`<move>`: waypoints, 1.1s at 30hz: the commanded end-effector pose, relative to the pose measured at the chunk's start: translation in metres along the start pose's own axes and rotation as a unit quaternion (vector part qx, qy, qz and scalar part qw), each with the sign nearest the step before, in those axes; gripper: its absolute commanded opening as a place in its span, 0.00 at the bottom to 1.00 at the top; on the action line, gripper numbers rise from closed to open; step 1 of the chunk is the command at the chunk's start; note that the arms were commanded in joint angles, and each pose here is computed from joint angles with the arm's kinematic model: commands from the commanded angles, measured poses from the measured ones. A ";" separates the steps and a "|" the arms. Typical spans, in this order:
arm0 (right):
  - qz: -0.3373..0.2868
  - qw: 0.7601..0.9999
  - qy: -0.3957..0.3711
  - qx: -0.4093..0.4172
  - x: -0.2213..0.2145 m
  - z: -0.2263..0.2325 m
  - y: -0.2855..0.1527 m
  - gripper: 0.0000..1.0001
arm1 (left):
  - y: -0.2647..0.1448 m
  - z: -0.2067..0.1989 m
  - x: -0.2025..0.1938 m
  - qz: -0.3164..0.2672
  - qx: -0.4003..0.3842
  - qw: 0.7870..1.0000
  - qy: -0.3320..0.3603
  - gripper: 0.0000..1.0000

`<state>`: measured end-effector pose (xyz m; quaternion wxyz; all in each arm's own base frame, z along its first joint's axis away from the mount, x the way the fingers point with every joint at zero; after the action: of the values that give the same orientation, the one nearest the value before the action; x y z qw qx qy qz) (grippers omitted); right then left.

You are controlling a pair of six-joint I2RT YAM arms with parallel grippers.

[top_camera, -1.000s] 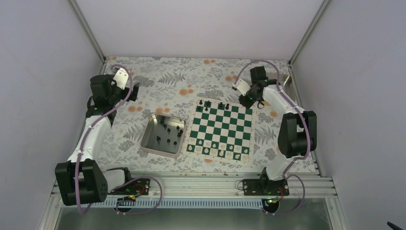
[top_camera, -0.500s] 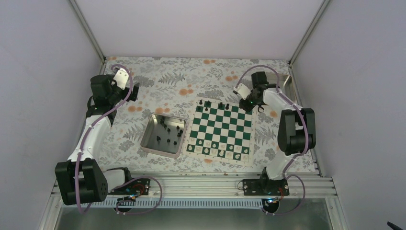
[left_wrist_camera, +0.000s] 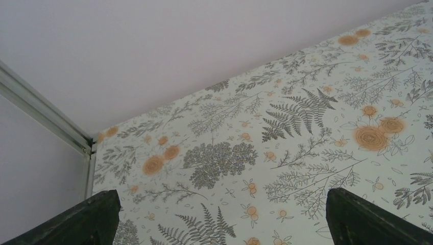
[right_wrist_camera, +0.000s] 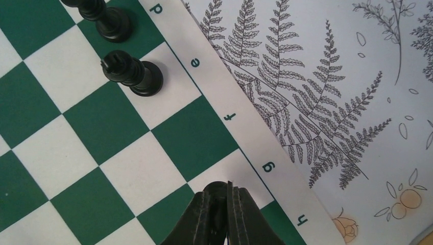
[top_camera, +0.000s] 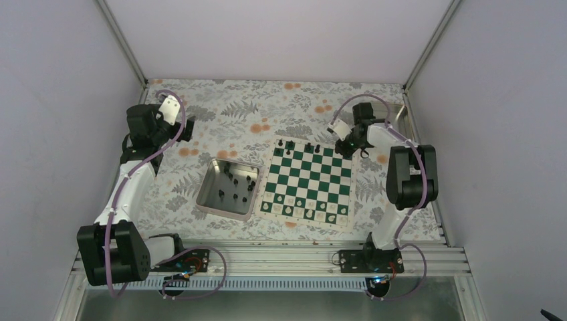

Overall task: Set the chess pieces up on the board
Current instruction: Place the chess piece on the chessboard.

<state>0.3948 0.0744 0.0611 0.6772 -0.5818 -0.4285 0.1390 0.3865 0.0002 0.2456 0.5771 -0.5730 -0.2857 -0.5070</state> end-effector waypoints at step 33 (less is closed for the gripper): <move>-0.058 0.998 0.002 -0.014 0.019 -0.015 -0.017 0.37 | -0.001 0.000 0.002 -0.002 -0.003 1.000 0.008 1.00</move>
<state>0.3948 0.0677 0.0405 0.6895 -0.5763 -0.4160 0.1396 0.3861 -0.0004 0.2435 0.5774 -0.5752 -0.2817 -0.5064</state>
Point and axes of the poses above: each gripper's point midway between its finger pads, its own y axis out along the fingers, its own z axis along the line the jaws close on, x = y × z, the point moved 1 cm from there along -y, back along the fingers, and after that the axes turned 3 degrees about -y, right-handed, at the moved point
